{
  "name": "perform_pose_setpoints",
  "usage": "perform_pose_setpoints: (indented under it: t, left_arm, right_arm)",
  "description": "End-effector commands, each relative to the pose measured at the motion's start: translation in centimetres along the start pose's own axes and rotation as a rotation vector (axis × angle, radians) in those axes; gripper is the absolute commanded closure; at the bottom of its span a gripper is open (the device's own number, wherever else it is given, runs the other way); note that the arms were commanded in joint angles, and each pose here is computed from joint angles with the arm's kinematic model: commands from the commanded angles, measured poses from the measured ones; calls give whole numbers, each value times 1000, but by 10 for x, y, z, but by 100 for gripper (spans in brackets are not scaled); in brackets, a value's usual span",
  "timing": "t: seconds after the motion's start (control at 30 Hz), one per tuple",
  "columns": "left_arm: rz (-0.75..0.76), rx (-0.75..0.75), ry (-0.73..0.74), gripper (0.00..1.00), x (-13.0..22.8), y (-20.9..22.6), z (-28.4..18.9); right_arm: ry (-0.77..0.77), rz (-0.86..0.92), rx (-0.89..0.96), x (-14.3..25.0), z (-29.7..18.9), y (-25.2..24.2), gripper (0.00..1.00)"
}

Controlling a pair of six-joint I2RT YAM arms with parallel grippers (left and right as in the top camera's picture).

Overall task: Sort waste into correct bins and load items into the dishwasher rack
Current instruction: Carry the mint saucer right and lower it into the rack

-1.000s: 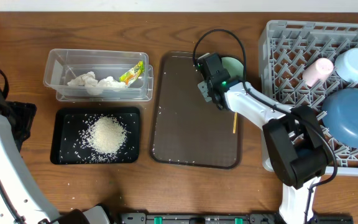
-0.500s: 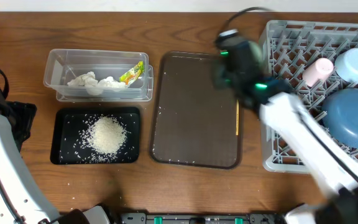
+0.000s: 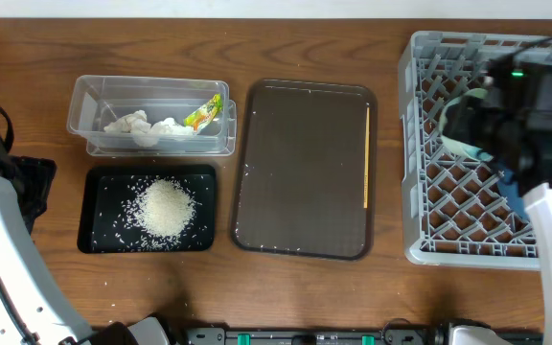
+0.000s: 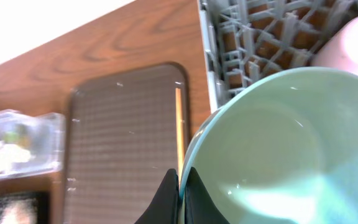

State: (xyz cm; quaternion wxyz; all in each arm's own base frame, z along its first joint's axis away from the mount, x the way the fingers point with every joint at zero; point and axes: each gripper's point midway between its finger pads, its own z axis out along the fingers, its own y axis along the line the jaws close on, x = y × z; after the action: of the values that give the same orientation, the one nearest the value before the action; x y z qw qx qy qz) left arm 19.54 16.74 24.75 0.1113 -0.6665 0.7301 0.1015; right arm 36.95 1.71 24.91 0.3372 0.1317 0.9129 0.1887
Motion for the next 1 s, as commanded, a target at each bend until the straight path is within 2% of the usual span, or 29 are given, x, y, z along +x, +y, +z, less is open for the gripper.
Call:
perform_pose_setpoints:
  t: [0.0, 0.27, 0.5, 0.7, 0.97]
  left_arm:
    - [-19, -8, -5, 6, -2, 2, 0]
    - [-19, -8, -5, 6, -2, 2, 0]
    - [-19, -8, -5, 6, -2, 2, 0]
    - [-19, -8, -5, 6, -2, 2, 0]
    - [-19, -8, -5, 6, -2, 2, 0]
  right_arm:
    - [61, 29, -301, 9, -9, 24, 99]
    - [24, 130, -645, 7, -21, 11, 99]
    - [84, 275, -731, 29, -15, -9, 99]
    - [133, 358, -723, 57, -2, -21, 99]
    - [145, 394, -713, 79, 10, -34, 99]
